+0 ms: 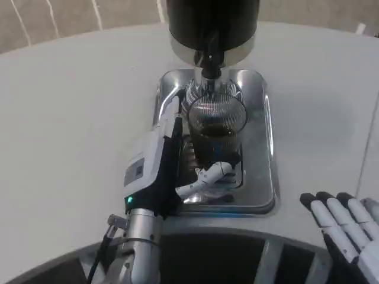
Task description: Grasp the cup under the faucet to collect the drink, then remove the cup.
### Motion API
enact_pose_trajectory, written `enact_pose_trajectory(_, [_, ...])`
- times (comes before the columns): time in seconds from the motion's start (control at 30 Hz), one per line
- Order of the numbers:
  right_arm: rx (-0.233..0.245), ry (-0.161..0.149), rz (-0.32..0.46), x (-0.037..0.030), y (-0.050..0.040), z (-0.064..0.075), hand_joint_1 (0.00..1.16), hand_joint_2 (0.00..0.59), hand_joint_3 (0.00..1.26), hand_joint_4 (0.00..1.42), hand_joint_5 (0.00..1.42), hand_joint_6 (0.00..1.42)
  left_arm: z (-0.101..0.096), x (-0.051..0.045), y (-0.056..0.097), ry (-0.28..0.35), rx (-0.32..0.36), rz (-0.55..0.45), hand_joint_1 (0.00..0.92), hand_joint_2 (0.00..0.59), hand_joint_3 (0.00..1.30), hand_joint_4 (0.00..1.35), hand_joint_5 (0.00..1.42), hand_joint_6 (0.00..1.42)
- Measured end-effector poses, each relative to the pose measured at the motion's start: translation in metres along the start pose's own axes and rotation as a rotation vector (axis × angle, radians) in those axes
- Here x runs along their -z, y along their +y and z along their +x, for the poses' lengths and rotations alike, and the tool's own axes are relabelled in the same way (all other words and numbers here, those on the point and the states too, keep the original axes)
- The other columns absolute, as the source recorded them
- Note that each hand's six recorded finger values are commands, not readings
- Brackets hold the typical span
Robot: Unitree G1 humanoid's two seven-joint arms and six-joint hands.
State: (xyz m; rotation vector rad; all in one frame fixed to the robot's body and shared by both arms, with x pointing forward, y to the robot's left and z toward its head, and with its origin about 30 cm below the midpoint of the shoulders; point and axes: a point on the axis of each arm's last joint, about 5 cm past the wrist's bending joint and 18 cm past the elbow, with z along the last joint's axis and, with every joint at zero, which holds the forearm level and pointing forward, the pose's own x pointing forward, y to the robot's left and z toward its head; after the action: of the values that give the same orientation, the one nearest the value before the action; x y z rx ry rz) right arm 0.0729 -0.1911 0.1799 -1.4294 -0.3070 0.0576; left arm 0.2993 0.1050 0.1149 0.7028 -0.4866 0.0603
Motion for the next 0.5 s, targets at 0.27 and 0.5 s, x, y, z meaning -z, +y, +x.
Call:
enact_pose_trajectory(0.27, [-0.012,0.008,0.001,0.0031,-0.0038,0.0018,0.62,0.351,0.00,0.00,0.00,0.00,0.0039,-0.0020,-0.0042,-0.005,-0.016,-0.025,0.449,0.062,0.00,0.00,0.15,0.19])
enact_pose_trajectory(0.5, [-0.021,0.011,0.011,0.0019,-0.0040,0.0074,0.62,0.348,0.00,0.00,0.00,0.00,0.0088,-0.0040,-0.0044,-0.029,-0.013,-0.038,0.463,0.064,0.00,0.00,0.20,0.24])
